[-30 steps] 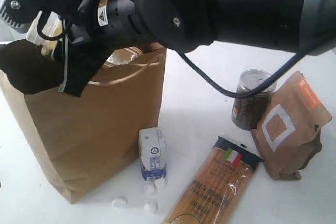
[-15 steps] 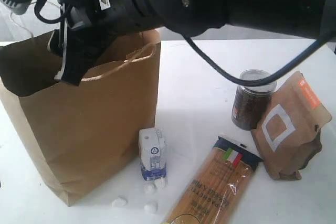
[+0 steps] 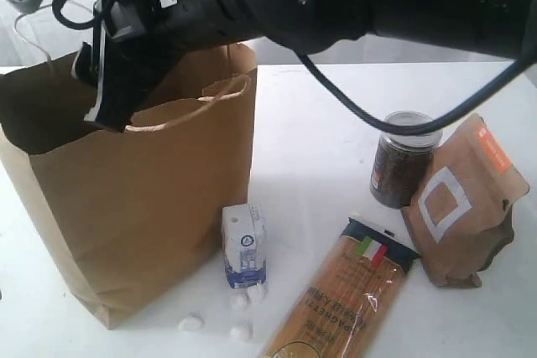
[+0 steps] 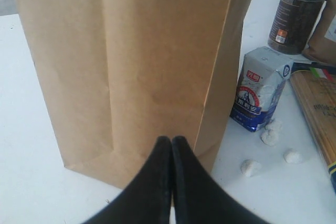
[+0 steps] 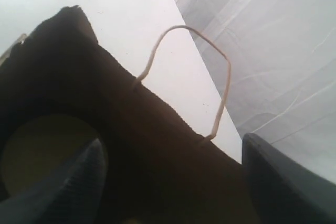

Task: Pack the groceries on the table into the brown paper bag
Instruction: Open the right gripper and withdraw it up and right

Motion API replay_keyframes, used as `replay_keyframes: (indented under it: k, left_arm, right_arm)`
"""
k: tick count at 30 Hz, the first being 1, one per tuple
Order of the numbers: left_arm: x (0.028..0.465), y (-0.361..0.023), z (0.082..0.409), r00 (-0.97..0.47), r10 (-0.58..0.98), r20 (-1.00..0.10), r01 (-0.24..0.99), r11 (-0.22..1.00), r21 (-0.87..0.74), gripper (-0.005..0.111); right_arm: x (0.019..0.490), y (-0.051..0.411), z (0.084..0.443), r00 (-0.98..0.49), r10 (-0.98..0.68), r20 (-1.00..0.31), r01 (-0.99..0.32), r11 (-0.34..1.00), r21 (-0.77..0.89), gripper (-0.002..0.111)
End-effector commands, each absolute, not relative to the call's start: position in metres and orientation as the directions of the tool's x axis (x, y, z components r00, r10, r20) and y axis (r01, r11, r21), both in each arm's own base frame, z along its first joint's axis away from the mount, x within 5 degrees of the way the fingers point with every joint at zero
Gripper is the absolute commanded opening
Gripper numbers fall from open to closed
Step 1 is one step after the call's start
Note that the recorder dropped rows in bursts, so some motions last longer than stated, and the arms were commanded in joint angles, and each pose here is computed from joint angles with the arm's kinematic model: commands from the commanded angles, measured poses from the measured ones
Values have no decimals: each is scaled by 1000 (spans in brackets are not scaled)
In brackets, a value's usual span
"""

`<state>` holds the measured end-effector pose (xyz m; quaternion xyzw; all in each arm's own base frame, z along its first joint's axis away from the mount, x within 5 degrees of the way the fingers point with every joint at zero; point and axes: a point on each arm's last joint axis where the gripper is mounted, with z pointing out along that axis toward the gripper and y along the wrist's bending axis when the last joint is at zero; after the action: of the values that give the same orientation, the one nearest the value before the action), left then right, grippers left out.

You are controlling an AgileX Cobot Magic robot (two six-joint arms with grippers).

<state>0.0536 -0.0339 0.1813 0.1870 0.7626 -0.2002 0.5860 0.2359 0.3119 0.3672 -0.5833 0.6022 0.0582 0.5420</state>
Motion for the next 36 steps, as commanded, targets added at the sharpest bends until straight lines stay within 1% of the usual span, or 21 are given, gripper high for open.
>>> replay_keyframes:
  k: [1, 5, 7, 11, 13, 17, 21, 23, 26, 30, 36]
  left_arm:
    - [54, -34, 181, -238, 45, -970, 518, 851, -88, 0]
    - [54, -34, 181, -238, 45, -970, 518, 851, -88, 0]
    - [54, -34, 181, -238, 45, -970, 518, 851, -88, 0]
    - [54, -34, 181, -238, 45, -970, 518, 851, -88, 0]
    - [54, -34, 181, -238, 45, -970, 518, 851, -88, 0]
    - [54, -34, 181, -238, 45, -970, 518, 851, -88, 0]
    - [54, -34, 181, -238, 45, -970, 518, 851, -88, 0]
    - [54, -34, 181, -238, 45, -970, 518, 851, -88, 0]
    - [54, -34, 181, -238, 45, -970, 518, 851, -88, 0]
    - [54, -34, 181, -238, 45, -970, 518, 851, -88, 0]
    - [53, -33, 178, -264, 61, -963, 514, 854, -87, 0]
  right_arm:
    - [233, 306, 385, 255, -597, -761, -759, 363, -540, 68]
    - [228, 290, 404, 129, -541, -831, -777, 465, -424, 68]
    - [227, 280, 413, 93, -514, -853, -770, 505, -389, 68]
    - [222, 245, 443, 25, -406, -914, -728, 619, -295, 68]
    - [219, 226, 455, -8, -378, -926, -703, 660, -263, 68]
    - [212, 181, 467, -76, -396, -915, -623, 736, -266, 68]
    - [207, 145, 466, -147, -391, -909, -506, 819, -270, 68]
    - [206, 127, 466, -199, -333, -922, -410, 883, -230, 68]
    - [208, 110, 453, -295, -311, -903, -307, 926, -219, 68]
    - [215, 109, 429, -404, -340, -849, -294, 927, -232, 68]
    - [234, 122, 395, -500, -306, -810, -273, 944, -188, 68]
